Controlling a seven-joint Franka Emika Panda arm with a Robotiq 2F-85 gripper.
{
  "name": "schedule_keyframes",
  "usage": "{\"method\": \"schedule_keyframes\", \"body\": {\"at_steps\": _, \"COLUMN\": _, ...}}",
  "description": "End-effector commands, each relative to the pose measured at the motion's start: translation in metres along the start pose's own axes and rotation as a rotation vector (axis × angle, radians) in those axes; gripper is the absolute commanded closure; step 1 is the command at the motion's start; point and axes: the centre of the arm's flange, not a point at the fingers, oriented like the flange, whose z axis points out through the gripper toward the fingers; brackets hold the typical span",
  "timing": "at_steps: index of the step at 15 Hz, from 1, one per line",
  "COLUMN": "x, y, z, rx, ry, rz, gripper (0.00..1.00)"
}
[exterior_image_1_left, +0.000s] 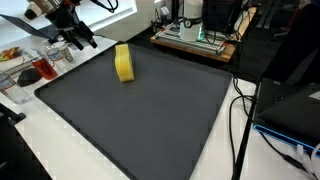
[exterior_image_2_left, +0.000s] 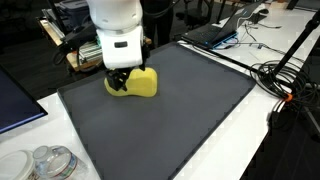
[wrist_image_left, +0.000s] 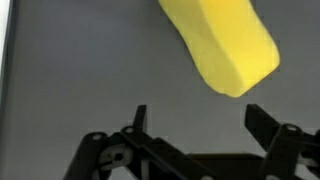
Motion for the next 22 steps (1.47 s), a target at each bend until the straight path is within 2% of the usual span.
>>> {"method": "schedule_keyframes", "body": {"at_steps": 1, "x": -0.026, "y": 0.023, "z": 0.002, "rx": 0.148, "ry": -0.083, "rz": -0.097, "gripper": 0.00}}
{"method": "schedule_keyframes", "body": {"at_steps": 3, "x": -0.044, "y": 0.032, "z": 0.005, "rx": 0.211, "ry": -0.092, "rz": -0.138, "gripper": 0.00}}
{"method": "schedule_keyframes", "body": {"at_steps": 6, "x": -0.074, "y": 0.045, "z": 0.010, "rx": 0.241, "ry": -0.045, "rz": -0.169, "gripper": 0.00}}
{"method": "schedule_keyframes", "body": {"at_steps": 9, "x": -0.107, "y": 0.058, "z": 0.013, "rx": 0.267, "ry": 0.012, "rz": -0.162, "gripper": 0.00}}
{"method": "schedule_keyframes", "body": {"at_steps": 12, "x": -0.139, "y": 0.059, "z": 0.008, "rx": 0.276, "ry": 0.084, "rz": -0.090, "gripper": 0.00}}
{"method": "schedule_keyframes", "body": {"at_steps": 15, "x": -0.170, "y": 0.046, "z": -0.002, "rx": 0.222, "ry": 0.153, "rz": 0.007, "gripper": 0.00}}
{"method": "schedule_keyframes", "body": {"at_steps": 18, "x": -0.183, "y": 0.026, "z": -0.013, "rx": 0.155, "ry": 0.247, "rz": 0.033, "gripper": 0.00}}
{"method": "schedule_keyframes", "body": {"at_steps": 22, "x": -0.197, "y": -0.002, "z": -0.018, "rx": 0.061, "ry": 0.280, "rz": 0.122, "gripper": 0.00}}
